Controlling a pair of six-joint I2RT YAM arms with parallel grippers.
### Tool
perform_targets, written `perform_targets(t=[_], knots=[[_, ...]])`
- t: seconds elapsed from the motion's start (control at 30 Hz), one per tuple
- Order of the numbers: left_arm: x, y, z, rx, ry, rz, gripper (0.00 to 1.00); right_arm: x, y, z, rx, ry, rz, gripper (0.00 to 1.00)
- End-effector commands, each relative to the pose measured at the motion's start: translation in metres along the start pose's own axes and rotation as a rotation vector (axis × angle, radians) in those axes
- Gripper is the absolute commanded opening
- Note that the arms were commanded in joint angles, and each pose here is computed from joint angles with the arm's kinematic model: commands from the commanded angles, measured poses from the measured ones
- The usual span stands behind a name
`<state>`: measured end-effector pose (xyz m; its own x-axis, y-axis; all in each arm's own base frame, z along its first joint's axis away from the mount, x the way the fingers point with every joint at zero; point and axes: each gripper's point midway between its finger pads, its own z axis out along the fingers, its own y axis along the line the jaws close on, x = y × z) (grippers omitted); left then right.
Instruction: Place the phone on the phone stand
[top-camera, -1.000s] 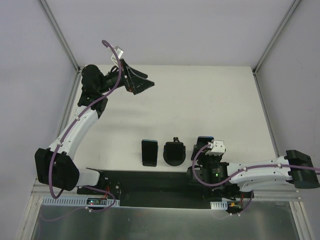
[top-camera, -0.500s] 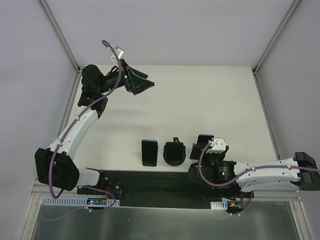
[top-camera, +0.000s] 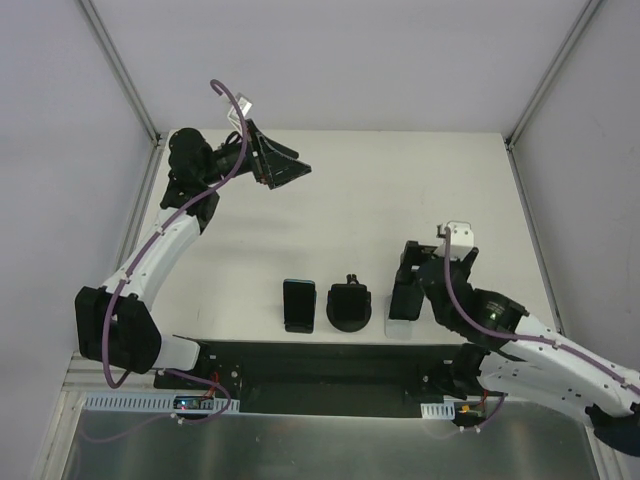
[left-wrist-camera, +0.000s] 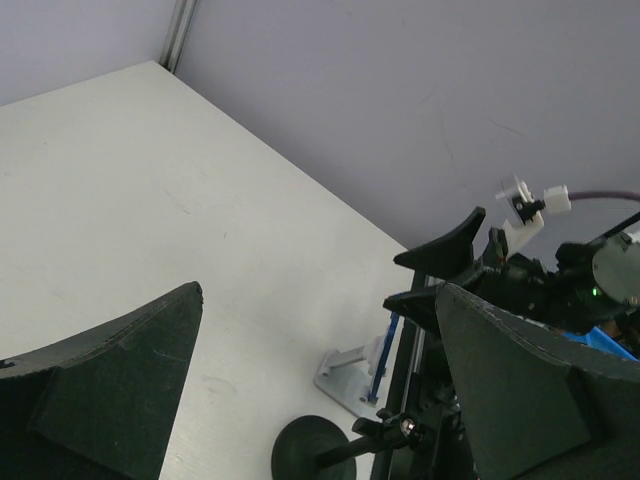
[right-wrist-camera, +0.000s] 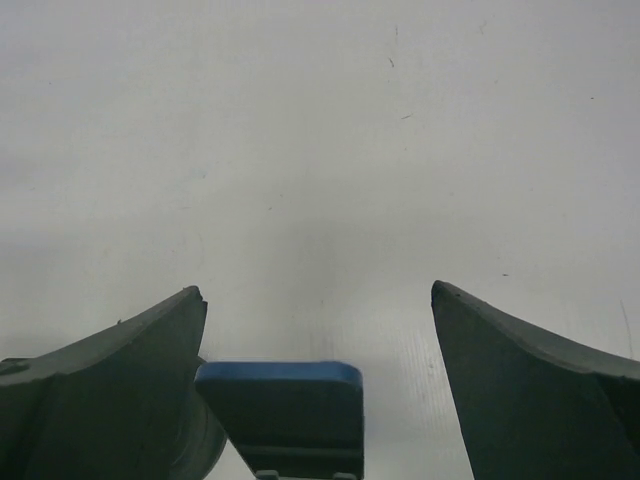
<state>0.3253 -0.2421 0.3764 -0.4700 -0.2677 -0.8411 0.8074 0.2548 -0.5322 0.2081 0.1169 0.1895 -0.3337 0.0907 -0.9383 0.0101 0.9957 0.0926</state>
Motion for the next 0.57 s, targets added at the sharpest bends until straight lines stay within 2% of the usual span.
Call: perform_targets(t=[0.0, 0.23, 0.37, 0.4, 0.47, 0.53], knots=[[-0.01, -0.012, 0.004, 0.06, -0.008, 0.048, 0.99, -0.05, 0.029, 0.005, -0.191, 0.047, -0.044, 0.97], [-0.023, -0.007, 0.01, 0.019, -0.014, 0.027, 0.98, -0.114, -0.028, 0.02, 0.01, 0.118, 0.053, 0.96], [-0.027, 0.0, 0.001, -0.109, -0.027, 0.046, 0.98, -0.144, -0.057, 0.003, 0.069, -0.01, 0.054, 0.96], [-0.031, -0.005, -0.004, -0.136, -0.045, 0.065, 0.99, -0.159, -0.063, -0.009, 0.074, -0.094, 0.084, 0.96], [-0.03, 0.005, -0.013, -0.24, -0.06, 0.058, 0.98, -0.17, -0.067, -0.019, 0.062, -0.151, 0.107, 0.96], [-0.032, 0.0, -0.025, -0.294, -0.09, 0.057, 0.99, -0.181, -0.066, -0.031, 0.032, -0.188, 0.099, 0.96]])
